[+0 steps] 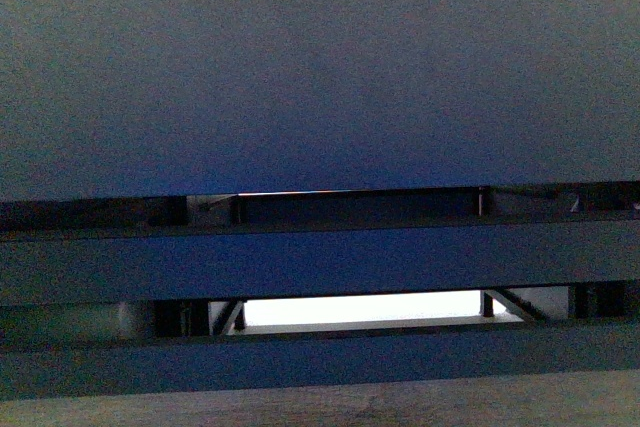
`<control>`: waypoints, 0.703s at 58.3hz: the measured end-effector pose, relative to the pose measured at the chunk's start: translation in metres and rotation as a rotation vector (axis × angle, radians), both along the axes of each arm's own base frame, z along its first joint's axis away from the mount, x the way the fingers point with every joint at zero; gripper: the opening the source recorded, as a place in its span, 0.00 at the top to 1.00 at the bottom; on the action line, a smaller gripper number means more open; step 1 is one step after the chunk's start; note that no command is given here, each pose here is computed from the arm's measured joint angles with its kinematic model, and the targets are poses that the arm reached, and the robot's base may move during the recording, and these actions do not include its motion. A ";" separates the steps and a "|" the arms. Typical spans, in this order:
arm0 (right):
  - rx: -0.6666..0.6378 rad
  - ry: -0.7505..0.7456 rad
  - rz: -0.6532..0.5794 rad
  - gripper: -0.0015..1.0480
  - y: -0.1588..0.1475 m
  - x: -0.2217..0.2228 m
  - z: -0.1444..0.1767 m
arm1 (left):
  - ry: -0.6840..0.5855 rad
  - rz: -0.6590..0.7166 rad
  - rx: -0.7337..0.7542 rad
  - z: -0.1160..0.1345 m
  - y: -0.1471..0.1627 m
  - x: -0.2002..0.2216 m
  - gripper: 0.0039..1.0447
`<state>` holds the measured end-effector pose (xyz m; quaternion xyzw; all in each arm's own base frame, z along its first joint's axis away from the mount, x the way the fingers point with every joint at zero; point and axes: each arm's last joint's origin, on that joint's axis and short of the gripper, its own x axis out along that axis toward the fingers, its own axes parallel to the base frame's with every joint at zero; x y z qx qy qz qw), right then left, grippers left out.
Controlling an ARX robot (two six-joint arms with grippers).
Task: Pick lemon from shelf
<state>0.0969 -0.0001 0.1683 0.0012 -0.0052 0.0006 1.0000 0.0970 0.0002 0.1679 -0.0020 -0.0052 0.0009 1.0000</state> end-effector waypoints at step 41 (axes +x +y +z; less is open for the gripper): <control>0.000 0.000 0.000 0.07 0.000 0.000 0.000 | 0.000 0.000 0.000 0.000 0.000 0.000 0.07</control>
